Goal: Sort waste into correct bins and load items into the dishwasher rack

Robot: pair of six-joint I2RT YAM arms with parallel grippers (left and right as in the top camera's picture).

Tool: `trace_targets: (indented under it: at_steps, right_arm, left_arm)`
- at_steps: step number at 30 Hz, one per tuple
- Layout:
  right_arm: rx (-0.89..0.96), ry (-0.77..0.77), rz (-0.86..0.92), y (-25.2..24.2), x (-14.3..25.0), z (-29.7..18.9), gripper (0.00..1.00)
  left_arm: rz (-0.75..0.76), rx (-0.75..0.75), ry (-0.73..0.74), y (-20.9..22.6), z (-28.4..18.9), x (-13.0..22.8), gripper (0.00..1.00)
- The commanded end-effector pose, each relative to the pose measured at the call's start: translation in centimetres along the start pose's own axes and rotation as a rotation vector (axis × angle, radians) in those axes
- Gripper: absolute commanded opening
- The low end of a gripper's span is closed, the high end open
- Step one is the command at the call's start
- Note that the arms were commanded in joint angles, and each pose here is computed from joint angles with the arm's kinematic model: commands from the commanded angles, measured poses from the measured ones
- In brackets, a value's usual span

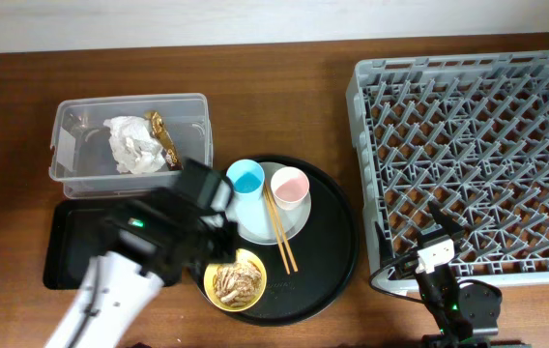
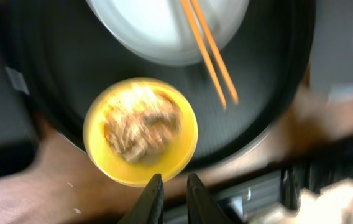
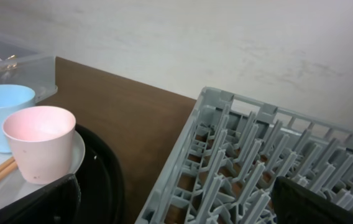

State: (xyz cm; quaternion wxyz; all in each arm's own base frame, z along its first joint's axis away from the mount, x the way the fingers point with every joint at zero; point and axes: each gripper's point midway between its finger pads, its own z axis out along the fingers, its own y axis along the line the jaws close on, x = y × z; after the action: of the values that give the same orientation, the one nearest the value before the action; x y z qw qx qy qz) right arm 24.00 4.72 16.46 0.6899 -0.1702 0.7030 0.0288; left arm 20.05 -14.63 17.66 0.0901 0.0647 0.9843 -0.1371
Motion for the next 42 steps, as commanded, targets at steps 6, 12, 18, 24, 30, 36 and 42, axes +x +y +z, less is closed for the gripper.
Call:
trace_targets:
  at_steps: [6, 12, 18, 24, 30, 36, 42]
  right_arm:
    - [0.006, 0.004, 0.009, -0.1, 0.2, 0.0, 0.99]
    - [0.006, 0.004, 0.009, -0.1, 0.2, 0.0, 0.99]
    - [0.006, 0.004, 0.009, -0.1, 0.2, 0.0, 0.99]
    - [0.006, 0.004, 0.009, -0.1, 0.2, 0.0, 0.99]
    - [0.006, 0.004, 0.009, -0.1, 0.2, 0.0, 0.99]
    - [0.006, 0.004, 0.009, -0.1, 0.2, 0.0, 0.99]
    - [0.006, 0.004, 0.009, -0.1, 0.2, 0.0, 0.99]
  left_arm:
    - [0.086, -0.030, 0.042, -3.3, 8.1, 5.6, 0.32]
    - [0.093, -0.112, 0.079, -2.8, 11.6, 5.1, 0.33]
    - [0.090, -0.177, 0.140, -2.1, 15.1, 5.3, 0.32]
    - [0.090, -0.179, 0.141, -2.1, 15.2, 5.3, 0.17]
    - [0.091, -0.179, 0.135, -2.1, 15.2, 5.1, 0.01]
    - [0.099, -0.173, 0.128, -2.8, 14.3, 4.4, 0.00]
    - [0.172, -0.201, 0.063, -4.0, 11.6, 1.5, 0.01]
